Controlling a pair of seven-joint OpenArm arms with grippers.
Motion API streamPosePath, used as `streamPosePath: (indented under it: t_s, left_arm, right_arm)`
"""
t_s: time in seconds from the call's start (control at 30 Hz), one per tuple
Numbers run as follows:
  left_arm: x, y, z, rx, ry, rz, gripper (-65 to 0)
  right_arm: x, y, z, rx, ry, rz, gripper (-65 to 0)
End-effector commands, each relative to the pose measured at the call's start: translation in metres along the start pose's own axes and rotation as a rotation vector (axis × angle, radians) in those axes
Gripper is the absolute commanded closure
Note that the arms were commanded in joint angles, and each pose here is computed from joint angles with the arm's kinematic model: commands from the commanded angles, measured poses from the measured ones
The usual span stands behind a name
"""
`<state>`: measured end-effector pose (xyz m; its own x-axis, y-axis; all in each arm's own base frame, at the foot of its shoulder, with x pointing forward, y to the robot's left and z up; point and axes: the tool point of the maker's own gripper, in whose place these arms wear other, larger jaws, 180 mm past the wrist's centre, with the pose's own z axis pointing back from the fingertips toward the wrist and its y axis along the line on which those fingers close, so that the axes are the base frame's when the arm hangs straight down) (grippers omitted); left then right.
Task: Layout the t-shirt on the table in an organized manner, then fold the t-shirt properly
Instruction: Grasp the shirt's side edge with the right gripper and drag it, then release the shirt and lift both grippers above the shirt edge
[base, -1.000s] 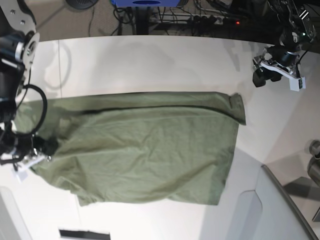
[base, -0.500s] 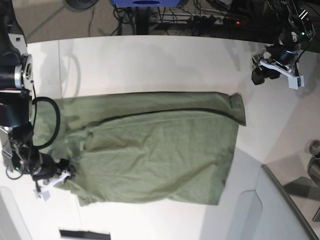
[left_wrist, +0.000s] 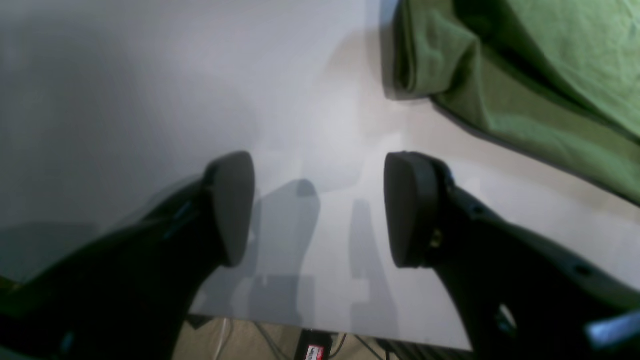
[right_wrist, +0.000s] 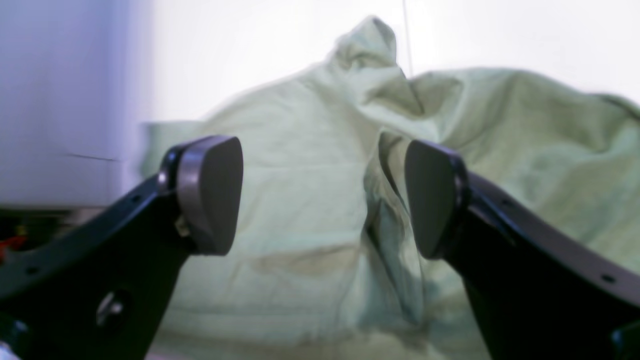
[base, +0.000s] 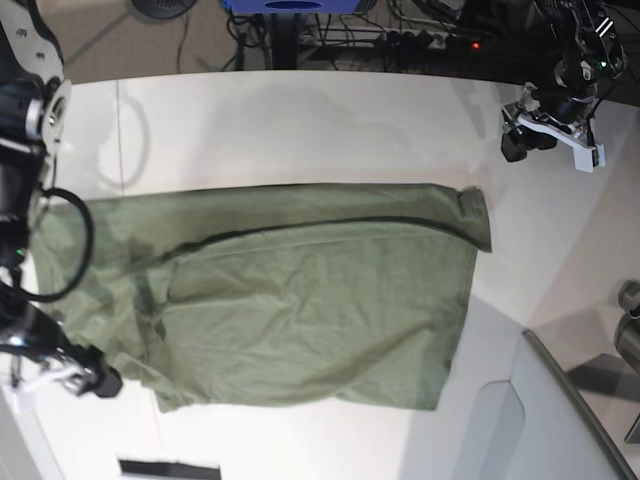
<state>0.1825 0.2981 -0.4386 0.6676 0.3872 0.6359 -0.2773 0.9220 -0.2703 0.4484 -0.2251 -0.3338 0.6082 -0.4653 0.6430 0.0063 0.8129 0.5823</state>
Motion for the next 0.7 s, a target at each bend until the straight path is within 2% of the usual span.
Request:
streamPosePath:
  t_s: [0.0,0.1,0.2,0.33,0.4,0.47,0.53,0.57,0.67]
  left_arm:
    - [0.013,-0.001,0.003,-0.009,-0.042,-0.012,-38.8]
    - [0.012,-0.001,0.003,-0.009,-0.038,-0.01,-38.8]
    - [0.009,0.0,0.003,-0.007,-0.032,-0.009,-38.8]
    - [-0.008,0.0,0.007,-0.009,0.012,-0.019,-38.2]
    - [-0.014,-0.005,0.006,-0.026,0.031,-0.038,-31.1]
    - [-0.011,-0.018,0.002,-0.057,-0.003,-0.054,-18.6]
    - [-0.011,-0.033,-0.005,-0.085,-0.022,-0.099,-4.1]
    - [-0.014,-0.037,-0.008,-0.085,-0.015,-0.138,0.0]
    - [-0.022,-0.064,-0.022,-0.113,-0.001,-0.251,0.0]
  right_arm:
    - [0.024,0.003,0.016,0.022,-0.043,0.019,-44.1]
    - [-0.012,-0.015,0.04,0.026,0.059,-0.068,-36.9]
    - [-0.076,-0.025,0.062,0.023,0.212,-0.12,-26.7]
    - [-0.121,-0.006,0.086,0.015,0.274,0.021,-16.4]
    - [-0.138,0.014,0.093,0.042,0.283,0.114,-9.8]
    - [-0.148,0.027,0.099,0.062,0.275,0.176,-2.3]
    - [-0.162,0.039,0.099,0.093,0.291,0.213,0.0]
    - [-0.167,0.044,0.099,0.108,0.3,0.232,-0.2]
    - [-0.189,0.052,0.096,0.133,0.373,0.293,0.0]
